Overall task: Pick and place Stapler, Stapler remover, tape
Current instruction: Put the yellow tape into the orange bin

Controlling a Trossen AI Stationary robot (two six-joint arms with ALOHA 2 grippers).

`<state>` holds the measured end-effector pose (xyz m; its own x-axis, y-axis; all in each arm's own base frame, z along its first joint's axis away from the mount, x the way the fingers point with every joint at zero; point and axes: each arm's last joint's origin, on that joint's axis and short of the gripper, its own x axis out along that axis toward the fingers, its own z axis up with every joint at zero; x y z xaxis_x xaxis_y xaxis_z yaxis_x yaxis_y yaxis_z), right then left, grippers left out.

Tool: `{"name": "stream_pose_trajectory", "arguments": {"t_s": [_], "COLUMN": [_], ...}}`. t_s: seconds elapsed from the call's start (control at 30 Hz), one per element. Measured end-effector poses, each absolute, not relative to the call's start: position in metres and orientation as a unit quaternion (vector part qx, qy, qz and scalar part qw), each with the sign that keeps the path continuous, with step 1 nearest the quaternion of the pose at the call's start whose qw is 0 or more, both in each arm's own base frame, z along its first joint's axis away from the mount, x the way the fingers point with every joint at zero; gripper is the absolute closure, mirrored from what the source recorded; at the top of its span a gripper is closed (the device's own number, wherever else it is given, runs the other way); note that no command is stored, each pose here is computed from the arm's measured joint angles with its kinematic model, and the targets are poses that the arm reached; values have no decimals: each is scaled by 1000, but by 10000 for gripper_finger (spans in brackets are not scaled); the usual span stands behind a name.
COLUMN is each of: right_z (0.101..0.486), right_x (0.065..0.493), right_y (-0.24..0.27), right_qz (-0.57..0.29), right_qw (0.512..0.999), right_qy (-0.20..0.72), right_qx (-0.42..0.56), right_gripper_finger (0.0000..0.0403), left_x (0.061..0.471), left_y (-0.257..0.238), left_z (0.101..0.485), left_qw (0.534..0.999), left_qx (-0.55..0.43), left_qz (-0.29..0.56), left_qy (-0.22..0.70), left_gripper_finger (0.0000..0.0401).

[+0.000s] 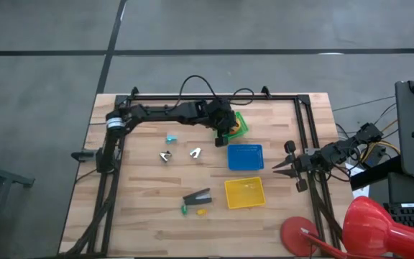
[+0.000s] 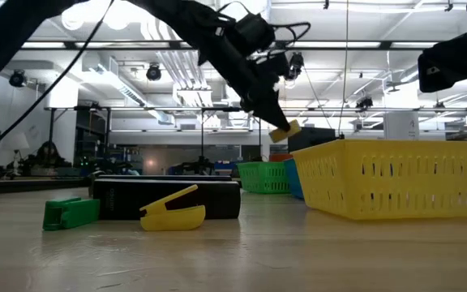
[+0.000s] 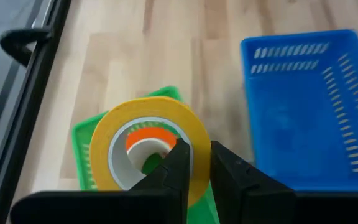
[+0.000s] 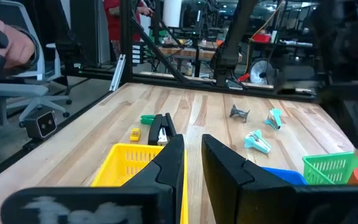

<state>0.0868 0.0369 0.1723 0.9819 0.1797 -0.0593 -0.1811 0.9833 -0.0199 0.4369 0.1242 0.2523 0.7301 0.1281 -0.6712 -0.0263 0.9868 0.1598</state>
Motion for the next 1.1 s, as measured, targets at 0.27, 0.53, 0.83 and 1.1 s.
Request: {"name": "stream_pose_trajectory", "arguments": {"t_s": [0.27, 0.53, 0.83, 1.1], "right_z": [172, 172, 172, 172], "right_x": [87, 87, 87, 87], "right_y": [37, 37, 37, 37], "right_qz": [91, 90, 90, 90], "right_qw": [995, 995, 995, 995], "right_qy": [29, 28, 28, 28], "right_qx": [-14, -13, -13, -13], "right_gripper_finger": [351, 351, 351, 351], "left_x": [449, 451, 445, 445], "left_y": [135, 138, 138, 138], "left_z": [236, 234, 246, 243], "left_qw": [911, 905, 901, 899], "left_qx": [67, 75, 81, 79], "left_qz": [53, 62, 65, 63], "left_qy": [403, 413, 422, 425], "left_gripper_finger": [349, 348, 349, 345]}}
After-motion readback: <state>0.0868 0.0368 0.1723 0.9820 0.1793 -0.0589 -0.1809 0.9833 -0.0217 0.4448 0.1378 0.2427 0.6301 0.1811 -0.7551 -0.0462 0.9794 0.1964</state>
